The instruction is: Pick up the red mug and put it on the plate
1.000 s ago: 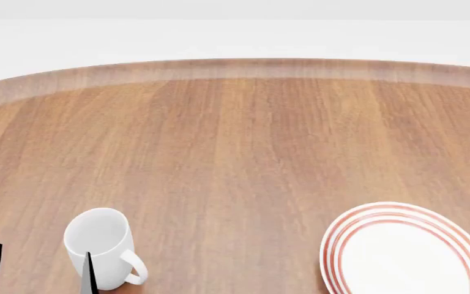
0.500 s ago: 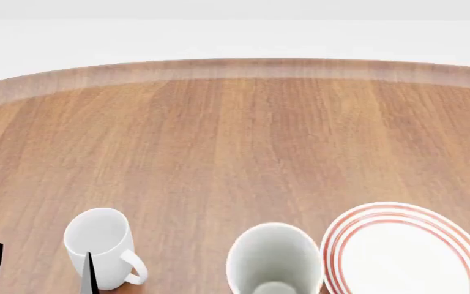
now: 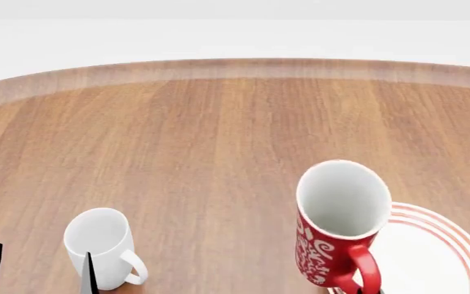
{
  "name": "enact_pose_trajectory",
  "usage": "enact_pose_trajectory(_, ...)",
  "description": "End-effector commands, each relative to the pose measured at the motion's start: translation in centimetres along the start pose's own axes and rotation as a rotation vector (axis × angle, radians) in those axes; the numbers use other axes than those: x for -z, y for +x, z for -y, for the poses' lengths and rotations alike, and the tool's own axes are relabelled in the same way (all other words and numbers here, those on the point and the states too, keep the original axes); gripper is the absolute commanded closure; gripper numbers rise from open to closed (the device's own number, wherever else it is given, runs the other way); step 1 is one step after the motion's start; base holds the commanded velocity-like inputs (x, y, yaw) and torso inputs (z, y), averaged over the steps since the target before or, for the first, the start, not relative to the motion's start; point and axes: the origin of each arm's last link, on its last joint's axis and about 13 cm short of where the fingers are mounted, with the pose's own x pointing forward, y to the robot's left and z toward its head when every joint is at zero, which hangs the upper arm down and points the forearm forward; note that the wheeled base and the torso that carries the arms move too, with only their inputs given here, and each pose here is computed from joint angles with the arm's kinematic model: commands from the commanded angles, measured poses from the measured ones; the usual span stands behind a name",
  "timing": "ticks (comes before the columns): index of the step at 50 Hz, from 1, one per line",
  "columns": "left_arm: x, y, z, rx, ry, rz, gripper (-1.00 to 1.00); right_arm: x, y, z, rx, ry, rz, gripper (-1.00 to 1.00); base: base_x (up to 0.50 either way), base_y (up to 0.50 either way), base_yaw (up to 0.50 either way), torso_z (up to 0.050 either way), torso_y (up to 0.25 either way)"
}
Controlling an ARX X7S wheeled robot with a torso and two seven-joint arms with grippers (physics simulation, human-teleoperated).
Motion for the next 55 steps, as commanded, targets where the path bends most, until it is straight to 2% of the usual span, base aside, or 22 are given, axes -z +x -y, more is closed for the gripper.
enact_pose_trajectory(1, 0.0, 0.0, 0.0, -0.001, 0.0, 0.003, -1.0, -0.5, 1.6, 0.9, 0.113, -0.016, -0.023, 1.0, 0.0, 0.0, 0.0, 0.0, 0.0)
enact_pose_trajectory(20, 0.0, 0.0, 0.0, -0.005, 0.001, 0.01, -1.0, -0.6, 3.2, 1.6, 0.18, -0.043, -0.038, 1.0, 0.0, 0.0, 0.0, 0.0, 0.001)
enact_pose_trajectory(24, 0.0, 0.0, 0.0, -0.003, 0.001, 0.011, -1.0, -0.9, 4.3, 1.7, 0.21, -0.066, -0.033, 1.0, 0.0, 0.0, 0.0, 0.0, 0.0)
enact_pose_trajectory(41, 0.0, 0.0, 0.0, -0.003, 0.001, 0.011, -1.0, -1.0, 4.3, 1.7, 0.21, -0.066, -0.033, 1.0, 0.0, 0.0, 0.0, 0.0, 0.0)
enact_pose_trajectory(43, 0.0, 0.0, 0.0, -0.004, 0.0, 0.01, -1.0, -1.5, 4.6, 2.4, 0.187, -0.098, -0.009, 1.0, 0.0, 0.0, 0.0, 0.0, 0.0)
enact_pose_trajectory(46, 0.0, 0.0, 0.0, -0.003, 0.0, 0.007, -1.0, -1.2, 5.3, 3.5, 0.184, -0.102, -0.027, 1.0, 0.0, 0.0, 0.0, 0.0, 0.0)
enact_pose_trajectory(47, 0.0, 0.0, 0.0, 0.0, 0.0, 0.006, -1.0, -1.2, 5.2, 3.7, 0.173, -0.15, -0.028, 1.0, 0.0, 0.0, 0.0, 0.0, 0.0)
enact_pose_trajectory(48, 0.0, 0.0, 0.0, 0.001, -0.002, 0.005, -1.0, -1.5, 5.2, 3.8, 0.157, -0.114, 0.01, 1.0, 0.0, 0.0, 0.0, 0.0, 0.0)
enact_pose_trajectory(53, 0.0, 0.0, 0.0, 0.003, 0.003, 0.005, -1.0, -1.8, 5.3, 4.1, 0.124, -0.101, -0.028, 1.0, 0.0, 0.0, 0.0, 0.0, 0.0)
enact_pose_trajectory(54, 0.0, 0.0, 0.0, 0.005, 0.003, 0.003, -1.0, -1.7, 6.8, 5.7, 0.109, -0.089, -0.036, 1.0, 0.0, 0.0, 0.0, 0.0, 0.0)
enact_pose_trajectory(55, 0.0, 0.0, 0.0, 0.005, 0.003, 0.003, -1.0, -1.8, 6.9, 5.8, 0.103, -0.087, -0.038, 1.0, 0.0, 0.0, 0.0, 0.0, 0.0)
